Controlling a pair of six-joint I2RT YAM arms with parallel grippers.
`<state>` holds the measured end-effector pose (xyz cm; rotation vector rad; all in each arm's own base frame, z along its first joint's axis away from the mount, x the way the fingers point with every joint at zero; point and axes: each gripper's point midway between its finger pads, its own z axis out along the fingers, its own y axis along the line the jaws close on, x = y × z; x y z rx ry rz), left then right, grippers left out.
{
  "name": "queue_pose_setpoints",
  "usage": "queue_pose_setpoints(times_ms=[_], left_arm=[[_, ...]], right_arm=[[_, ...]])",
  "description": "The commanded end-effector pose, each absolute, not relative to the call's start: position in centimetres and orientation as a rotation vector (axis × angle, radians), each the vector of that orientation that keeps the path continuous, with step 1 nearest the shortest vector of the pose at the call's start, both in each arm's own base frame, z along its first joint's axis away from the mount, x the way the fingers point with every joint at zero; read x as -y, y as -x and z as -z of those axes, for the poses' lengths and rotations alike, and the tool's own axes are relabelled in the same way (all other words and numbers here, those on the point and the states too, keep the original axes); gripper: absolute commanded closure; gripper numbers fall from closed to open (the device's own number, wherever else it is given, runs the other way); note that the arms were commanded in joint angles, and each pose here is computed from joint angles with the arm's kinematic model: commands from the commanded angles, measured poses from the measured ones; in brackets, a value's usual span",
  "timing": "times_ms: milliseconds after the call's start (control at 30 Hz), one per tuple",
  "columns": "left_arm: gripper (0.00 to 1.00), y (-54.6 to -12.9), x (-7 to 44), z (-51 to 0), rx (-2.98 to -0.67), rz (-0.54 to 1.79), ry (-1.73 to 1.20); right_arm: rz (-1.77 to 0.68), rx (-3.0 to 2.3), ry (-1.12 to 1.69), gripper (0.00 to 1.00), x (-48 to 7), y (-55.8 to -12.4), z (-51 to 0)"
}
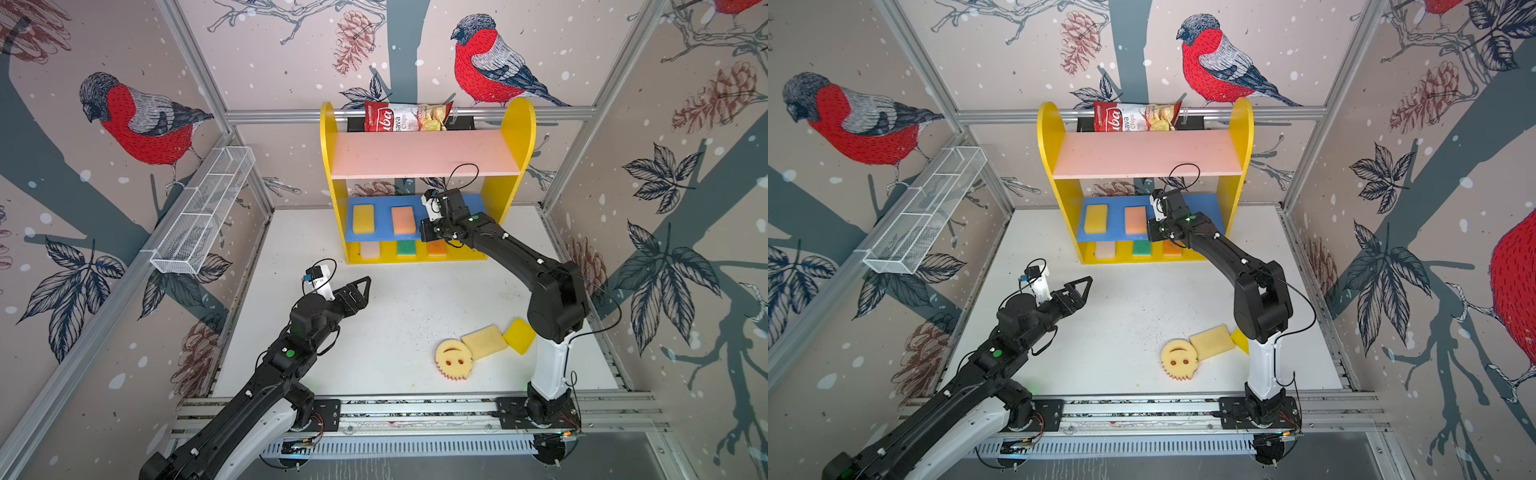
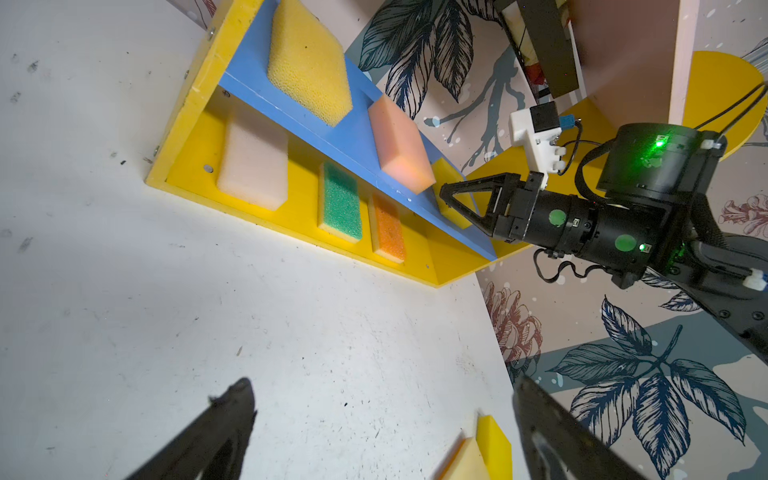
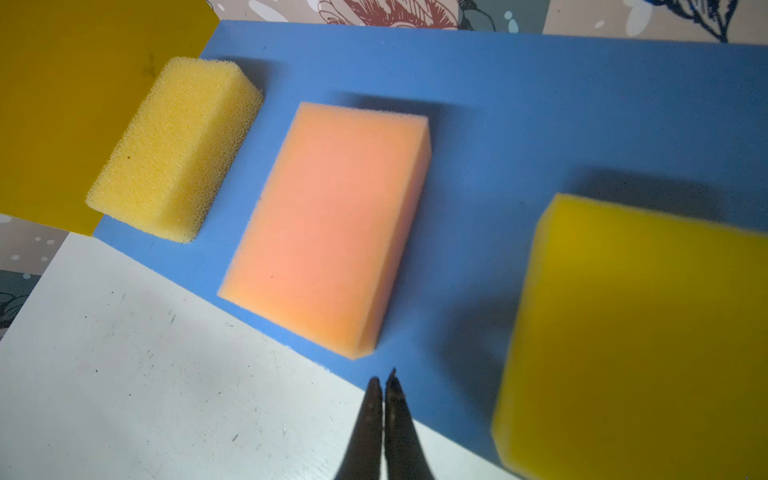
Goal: Place and organize the cleaning sponges onto the shelf
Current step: 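Withdraw the open right gripper back out of the shelf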
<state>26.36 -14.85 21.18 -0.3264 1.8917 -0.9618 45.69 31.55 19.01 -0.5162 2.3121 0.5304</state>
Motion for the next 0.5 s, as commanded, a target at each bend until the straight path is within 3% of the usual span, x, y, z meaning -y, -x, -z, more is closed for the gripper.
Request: queue_pose_setpoints(times_ms=[0,467], left_arm=[[0.05,-26.2,14.3,-20.9,-1.898,0.926,0.328],[0.04,-26.2,14.2,-20.6,-1.901,0.925,0.340]], right_arm=[[-0.536,-2.306,0.503,0.93,-31.8,-46.2,-19.0],[-0.567,-2.309,0.522,0.92,-32.9,-46.4,-18.8]])
